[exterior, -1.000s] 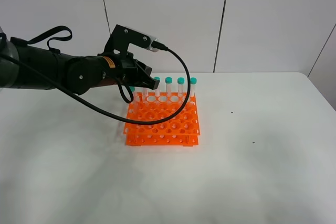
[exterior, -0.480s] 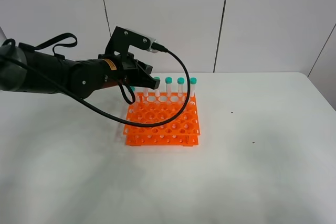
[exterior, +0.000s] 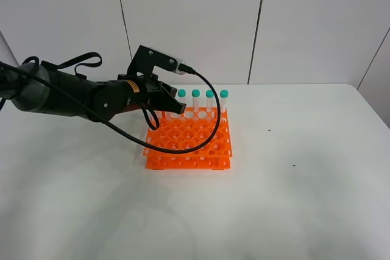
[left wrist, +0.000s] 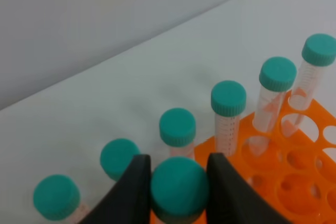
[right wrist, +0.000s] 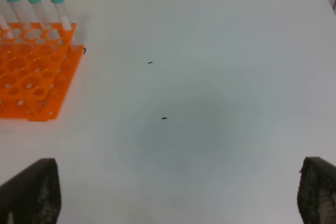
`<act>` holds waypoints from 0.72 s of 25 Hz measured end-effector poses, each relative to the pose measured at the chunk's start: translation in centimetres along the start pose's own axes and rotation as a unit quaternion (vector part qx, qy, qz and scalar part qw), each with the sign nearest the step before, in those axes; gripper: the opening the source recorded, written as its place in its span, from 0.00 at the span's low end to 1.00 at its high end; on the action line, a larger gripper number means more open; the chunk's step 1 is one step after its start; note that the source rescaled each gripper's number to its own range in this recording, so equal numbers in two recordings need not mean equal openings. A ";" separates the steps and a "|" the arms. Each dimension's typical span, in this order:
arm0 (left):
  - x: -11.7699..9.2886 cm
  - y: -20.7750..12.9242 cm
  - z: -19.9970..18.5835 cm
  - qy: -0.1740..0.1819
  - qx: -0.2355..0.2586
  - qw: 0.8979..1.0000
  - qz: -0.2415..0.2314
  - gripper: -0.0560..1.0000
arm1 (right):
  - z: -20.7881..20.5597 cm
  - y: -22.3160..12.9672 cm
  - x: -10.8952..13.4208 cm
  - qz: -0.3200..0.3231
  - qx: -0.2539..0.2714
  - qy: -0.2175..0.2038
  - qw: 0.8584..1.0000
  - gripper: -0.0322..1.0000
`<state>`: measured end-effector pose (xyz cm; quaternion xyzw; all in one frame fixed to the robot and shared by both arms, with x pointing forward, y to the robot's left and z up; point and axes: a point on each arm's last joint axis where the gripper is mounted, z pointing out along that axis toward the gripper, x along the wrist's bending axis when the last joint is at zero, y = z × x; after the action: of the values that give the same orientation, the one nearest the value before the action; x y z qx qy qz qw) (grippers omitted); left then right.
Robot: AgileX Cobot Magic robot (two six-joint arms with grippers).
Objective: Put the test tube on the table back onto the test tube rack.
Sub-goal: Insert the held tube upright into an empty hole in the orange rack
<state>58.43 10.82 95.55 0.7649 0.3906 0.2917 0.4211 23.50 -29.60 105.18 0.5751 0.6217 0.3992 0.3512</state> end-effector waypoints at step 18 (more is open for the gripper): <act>-0.1 -1.7 1.6 0.002 0.006 1.000 -0.017 0.05 | 0.0 0.0 0.0 0.000 0.000 0.000 1.000 1.00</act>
<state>59.01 10.63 93.26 0.7599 0.4065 0.2837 0.4205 23.50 -29.60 105.18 0.5751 0.6217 0.3992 0.3512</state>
